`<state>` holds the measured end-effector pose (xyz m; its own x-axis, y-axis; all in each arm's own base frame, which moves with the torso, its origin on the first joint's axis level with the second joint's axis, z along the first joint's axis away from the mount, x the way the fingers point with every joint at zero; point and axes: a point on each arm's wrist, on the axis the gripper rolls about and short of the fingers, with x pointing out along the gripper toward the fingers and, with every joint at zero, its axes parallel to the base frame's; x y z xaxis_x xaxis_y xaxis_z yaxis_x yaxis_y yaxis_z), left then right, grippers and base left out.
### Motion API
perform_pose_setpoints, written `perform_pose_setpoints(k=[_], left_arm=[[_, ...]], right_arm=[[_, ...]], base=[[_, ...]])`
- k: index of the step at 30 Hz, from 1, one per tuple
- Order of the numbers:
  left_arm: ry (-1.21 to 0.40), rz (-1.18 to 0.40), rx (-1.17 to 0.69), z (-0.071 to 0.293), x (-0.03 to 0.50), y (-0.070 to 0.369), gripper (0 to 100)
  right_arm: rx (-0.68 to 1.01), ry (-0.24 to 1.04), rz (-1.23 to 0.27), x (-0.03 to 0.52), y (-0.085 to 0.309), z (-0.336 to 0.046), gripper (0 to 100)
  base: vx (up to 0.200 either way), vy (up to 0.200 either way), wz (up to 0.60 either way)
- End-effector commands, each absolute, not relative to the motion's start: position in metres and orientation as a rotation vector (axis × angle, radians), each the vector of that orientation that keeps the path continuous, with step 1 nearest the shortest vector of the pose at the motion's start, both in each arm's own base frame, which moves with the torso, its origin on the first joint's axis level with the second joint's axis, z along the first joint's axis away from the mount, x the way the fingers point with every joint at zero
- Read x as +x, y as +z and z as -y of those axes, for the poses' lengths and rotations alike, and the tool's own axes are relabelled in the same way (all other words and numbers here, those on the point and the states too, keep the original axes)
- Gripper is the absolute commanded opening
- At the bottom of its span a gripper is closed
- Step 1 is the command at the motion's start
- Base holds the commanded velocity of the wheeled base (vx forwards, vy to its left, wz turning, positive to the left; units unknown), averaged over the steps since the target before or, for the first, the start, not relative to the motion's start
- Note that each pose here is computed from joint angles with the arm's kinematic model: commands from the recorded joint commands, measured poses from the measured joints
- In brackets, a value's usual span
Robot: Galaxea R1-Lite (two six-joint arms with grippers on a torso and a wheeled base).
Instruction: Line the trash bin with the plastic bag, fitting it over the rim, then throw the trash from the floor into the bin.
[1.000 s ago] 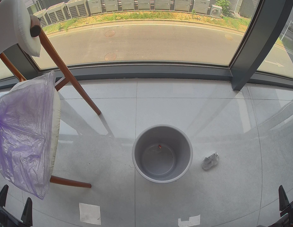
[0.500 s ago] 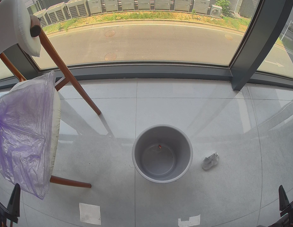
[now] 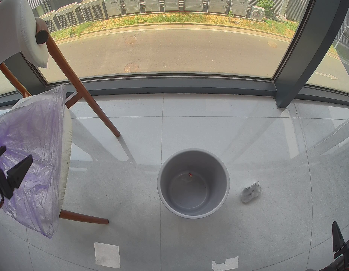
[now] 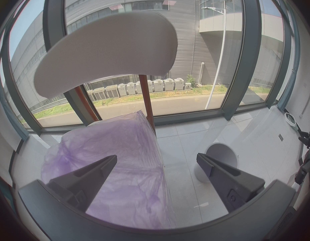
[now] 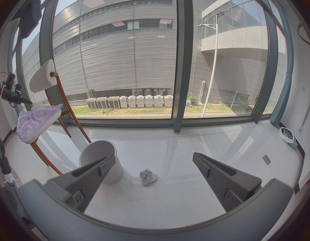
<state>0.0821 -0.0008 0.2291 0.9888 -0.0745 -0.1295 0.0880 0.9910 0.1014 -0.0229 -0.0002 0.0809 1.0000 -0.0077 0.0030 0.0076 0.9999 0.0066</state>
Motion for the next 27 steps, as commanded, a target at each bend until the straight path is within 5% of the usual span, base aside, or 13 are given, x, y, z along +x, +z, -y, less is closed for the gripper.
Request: perform_pose_setpoints(k=[1, 12, 27], left_arm=[[-0.127, -0.274, 0.145, 0.005, 0.148, 0.235, 100], [-0.146, -0.403, 0.362, 0.010, 0.181, 0.212, 100], [-0.043, -0.432, 0.379, 0.010, 0.222, 0.192, 100]], right_arm=[[0.008, -0.008, 0.000, -0.023, 0.076, 0.000, 100], [0.009, -0.008, 0.000, -0.023, 0.076, 0.000, 100], [0.009, -0.008, 0.000, -0.023, 0.076, 0.000, 100]], base=[[0.000, 0.000, 0.00], [0.000, 0.000, 0.00], [0.000, 0.000, 0.00]])
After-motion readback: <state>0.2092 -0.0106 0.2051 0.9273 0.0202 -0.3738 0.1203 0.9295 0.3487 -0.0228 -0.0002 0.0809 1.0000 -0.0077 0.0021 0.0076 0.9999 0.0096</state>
